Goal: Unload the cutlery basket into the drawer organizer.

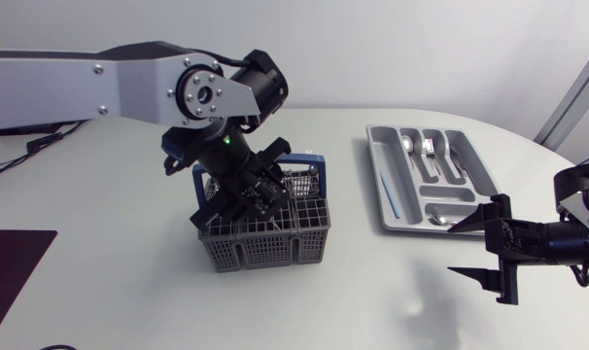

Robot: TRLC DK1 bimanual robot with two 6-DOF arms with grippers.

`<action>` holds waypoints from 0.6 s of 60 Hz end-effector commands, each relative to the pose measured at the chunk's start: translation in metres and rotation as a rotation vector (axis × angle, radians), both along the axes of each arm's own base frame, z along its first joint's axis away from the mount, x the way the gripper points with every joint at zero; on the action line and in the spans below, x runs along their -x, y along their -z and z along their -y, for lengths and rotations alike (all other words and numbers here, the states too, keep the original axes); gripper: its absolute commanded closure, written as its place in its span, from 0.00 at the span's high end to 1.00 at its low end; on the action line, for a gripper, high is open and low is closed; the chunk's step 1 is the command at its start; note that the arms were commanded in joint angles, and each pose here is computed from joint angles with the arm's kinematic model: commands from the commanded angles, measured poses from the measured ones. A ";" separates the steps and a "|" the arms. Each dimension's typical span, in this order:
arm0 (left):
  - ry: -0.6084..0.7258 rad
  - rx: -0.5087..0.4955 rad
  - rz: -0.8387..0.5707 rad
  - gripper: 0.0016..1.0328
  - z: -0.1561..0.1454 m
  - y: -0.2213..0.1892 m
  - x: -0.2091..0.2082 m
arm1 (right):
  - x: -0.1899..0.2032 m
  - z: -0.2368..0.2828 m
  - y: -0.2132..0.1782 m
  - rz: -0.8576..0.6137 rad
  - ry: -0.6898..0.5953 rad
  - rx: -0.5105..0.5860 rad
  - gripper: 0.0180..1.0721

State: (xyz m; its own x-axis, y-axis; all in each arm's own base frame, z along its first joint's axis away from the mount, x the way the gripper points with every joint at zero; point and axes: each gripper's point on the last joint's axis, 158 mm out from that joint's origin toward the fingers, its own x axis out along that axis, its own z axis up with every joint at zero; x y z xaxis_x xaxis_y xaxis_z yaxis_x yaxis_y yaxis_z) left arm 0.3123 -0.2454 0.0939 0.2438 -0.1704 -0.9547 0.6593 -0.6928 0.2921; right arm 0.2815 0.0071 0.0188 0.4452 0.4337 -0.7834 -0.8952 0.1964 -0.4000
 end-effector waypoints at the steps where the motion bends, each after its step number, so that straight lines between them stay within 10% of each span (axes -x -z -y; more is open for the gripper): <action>1: 0.034 -0.027 -0.002 0.31 0.002 0.002 -0.004 | 0.008 -0.007 0.007 0.003 -0.032 -0.001 0.83; 36: 0.045 -0.049 -0.022 0.04 0.003 -0.007 -0.005 | 0.009 -0.005 0.015 -0.001 -0.023 -0.006 0.83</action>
